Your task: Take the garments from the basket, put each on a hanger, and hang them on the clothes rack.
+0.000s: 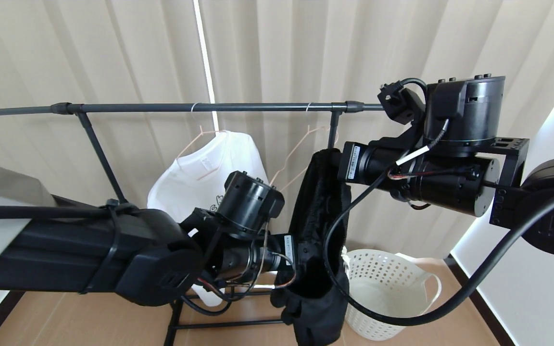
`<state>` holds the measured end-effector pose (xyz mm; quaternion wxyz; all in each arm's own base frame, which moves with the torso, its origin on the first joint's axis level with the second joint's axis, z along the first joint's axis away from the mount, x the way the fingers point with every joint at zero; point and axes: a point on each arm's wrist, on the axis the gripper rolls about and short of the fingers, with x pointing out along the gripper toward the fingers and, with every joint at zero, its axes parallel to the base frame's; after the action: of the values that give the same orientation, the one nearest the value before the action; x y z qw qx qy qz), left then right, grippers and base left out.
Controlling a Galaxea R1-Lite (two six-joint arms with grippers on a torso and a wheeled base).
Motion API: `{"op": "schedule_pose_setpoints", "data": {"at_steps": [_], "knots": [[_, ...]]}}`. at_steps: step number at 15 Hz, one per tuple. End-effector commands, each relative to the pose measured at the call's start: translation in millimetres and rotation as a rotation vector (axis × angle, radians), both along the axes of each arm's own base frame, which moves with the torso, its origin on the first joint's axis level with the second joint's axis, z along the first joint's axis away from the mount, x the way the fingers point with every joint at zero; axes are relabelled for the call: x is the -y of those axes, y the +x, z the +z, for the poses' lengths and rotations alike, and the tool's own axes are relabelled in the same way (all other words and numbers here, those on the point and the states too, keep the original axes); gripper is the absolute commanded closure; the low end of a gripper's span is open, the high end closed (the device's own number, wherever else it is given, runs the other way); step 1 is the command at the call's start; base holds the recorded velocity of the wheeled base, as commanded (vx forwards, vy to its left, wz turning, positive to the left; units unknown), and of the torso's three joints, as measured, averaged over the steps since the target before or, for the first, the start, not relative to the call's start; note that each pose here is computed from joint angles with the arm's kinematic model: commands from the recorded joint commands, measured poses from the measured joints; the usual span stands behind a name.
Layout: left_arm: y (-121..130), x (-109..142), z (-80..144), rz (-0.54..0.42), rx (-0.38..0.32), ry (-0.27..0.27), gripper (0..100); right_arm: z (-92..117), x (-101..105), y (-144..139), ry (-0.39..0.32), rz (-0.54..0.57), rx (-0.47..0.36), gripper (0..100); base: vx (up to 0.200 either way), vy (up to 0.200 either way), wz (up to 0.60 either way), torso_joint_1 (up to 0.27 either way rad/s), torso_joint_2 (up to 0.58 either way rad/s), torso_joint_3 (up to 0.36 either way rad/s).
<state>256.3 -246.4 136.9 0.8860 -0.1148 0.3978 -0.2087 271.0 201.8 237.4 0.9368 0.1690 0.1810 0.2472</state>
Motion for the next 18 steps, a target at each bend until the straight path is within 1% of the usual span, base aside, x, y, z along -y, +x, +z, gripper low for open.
{"op": "schedule_pose_setpoints", "data": {"at_steps": [1, 5, 7, 8, 9, 10, 11, 12, 13, 15, 16, 17, 18], "knots": [[4.5, 9.2, -12.6, 0.008, -0.028, 0.008, 0, 8.0, 3.2, -8.0, 0.011, 0.001, 0.016, 100, 0.000, 0.000, 0.00, 0.000, 0.00, 0.000], [4.9, 9.4, -24.4, 0.014, -0.054, 0.038, 0, 21.6, 12.4, -18.8, 0.027, -0.012, 0.047, 100, 0.000, 0.000, 0.00, 0.000, 0.00, 0.000], [6.5, 8.6, -26.0, 0.024, -0.059, 0.038, 0, 26.1, 17.2, -22.8, 0.023, -0.017, 0.049, 100, 0.000, 0.000, 0.00, 0.000, 0.00, 0.000], [5.7, 7.7, -26.0, 0.041, -0.071, 0.029, 0, 25.6, 20.8, -21.1, 0.012, -0.030, 0.036, 100, 0.000, 0.000, 0.00, 0.000, 0.00, 0.000], [4.8, 5.2, -26.7, 0.055, -0.086, 0.031, 100, 24.8, 28.9, -14.5, 0.007, -0.065, 0.034, 100, 0.000, 0.000, 0.00, 0.000, 0.00, 0.000], [4.3, 3.9, -26.4, 0.062, -0.093, 0.037, 100, 23.9, 33.6, -10.4, 0.002, -0.086, 0.033, 100, 0.000, 0.000, 0.00, 0.000, 0.00, 0.000], [2.7, -1.2, -18.7, 0.081, -0.081, 0.039, 100, 21.8, 38.9, -6.8, -0.025, -0.107, 0.041, 100, 0.000, 0.000, 0.00, 0.000, 0.00, 0.000], [2.4, -8.8, -8.3, 0.108, -0.066, 0.041, 100, 18.8, 43.5, -5.1, -0.085, -0.148, 0.071, 100, 0.000, 0.000, 0.00, 0.000, 0.00, 0.000], [3.7, -13.5, -4.4, 0.121, -0.063, 0.039, 100, 19.3, 44.4, -4.9, -0.104, -0.162, 0.089, 100, 0.000, 0.000, 0.00, 0.000, 0.00, 0.000], [6.7, -20.3, -1.9, 0.143, -0.059, 0.036, 100, 19.8, 45.1, -6.1, -0.107, -0.161, 0.092, 100, 0.000, 0.000, 0.00, 0.000, 0.00, 0.000], [5.8, -26.2, 5.9, 0.175, -0.037, 0.047, 100, 18.6, 45.0, -5.9, -0.122, -0.160, 0.086, 100, 0.000, 0.000, 0.00, 0.000, 0.00, 0.000], [6.1, -31.5, 13.7, 0.202, -0.015, 0.058, 100, 15.9, 46.4, -7.0, -0.173, -0.153, 0.085, 100, 0.000, 0.000, 0.00, 0.000, 0.00, 0.000], [7.1, -33.6, 19.9, 0.211, 0.001, 0.053, 100, 12.7, 47.4, -8.4, -0.215, -0.150, 0.079, 100, 0.000, 0.000, 0.00, 0.000, 0.00, 0.000]]}}
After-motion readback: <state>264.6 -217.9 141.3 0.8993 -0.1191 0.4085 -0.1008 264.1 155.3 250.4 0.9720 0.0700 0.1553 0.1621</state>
